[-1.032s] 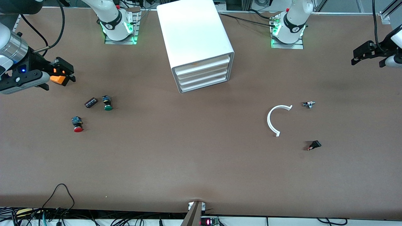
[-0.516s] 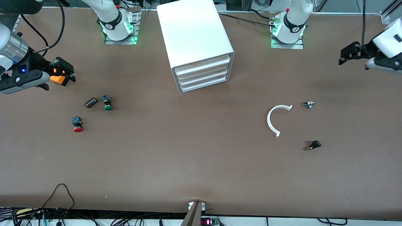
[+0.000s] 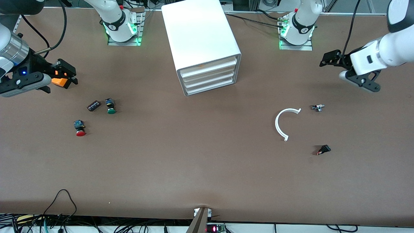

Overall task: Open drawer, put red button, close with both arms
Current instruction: 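Move the left gripper toward the white cabinet's drawer handle, then grasp the drawer handle with the left gripper while the right gripper reaches the button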

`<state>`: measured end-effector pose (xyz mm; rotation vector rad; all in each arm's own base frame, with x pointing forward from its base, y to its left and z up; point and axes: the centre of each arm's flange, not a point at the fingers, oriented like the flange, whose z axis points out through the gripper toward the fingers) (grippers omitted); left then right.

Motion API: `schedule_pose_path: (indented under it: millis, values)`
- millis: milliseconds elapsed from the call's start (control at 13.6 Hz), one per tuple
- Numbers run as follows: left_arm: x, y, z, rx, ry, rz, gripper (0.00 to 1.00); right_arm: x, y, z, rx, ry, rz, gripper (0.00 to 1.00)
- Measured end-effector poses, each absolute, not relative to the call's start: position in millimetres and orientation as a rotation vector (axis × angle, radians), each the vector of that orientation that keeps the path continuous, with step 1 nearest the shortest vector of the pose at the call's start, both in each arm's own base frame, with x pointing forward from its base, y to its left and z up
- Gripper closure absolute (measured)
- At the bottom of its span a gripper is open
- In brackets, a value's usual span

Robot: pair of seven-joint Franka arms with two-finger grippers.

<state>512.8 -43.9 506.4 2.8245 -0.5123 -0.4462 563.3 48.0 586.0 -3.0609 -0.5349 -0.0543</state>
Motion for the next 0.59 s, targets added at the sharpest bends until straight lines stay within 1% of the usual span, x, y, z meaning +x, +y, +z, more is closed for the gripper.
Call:
schedule_pose_path:
  millis: [369, 590]
  values:
    - [531, -101, 434, 2.610, -0.523, -0.595, 0.00, 563, 48, 587, -3.061, -0.535, -0.056, 0.00]
    - [532, -141, 402, 2.489, -0.581, -0.661, 0.00, 563, 48, 587, -3.061, -0.535, -0.058, 0.00]
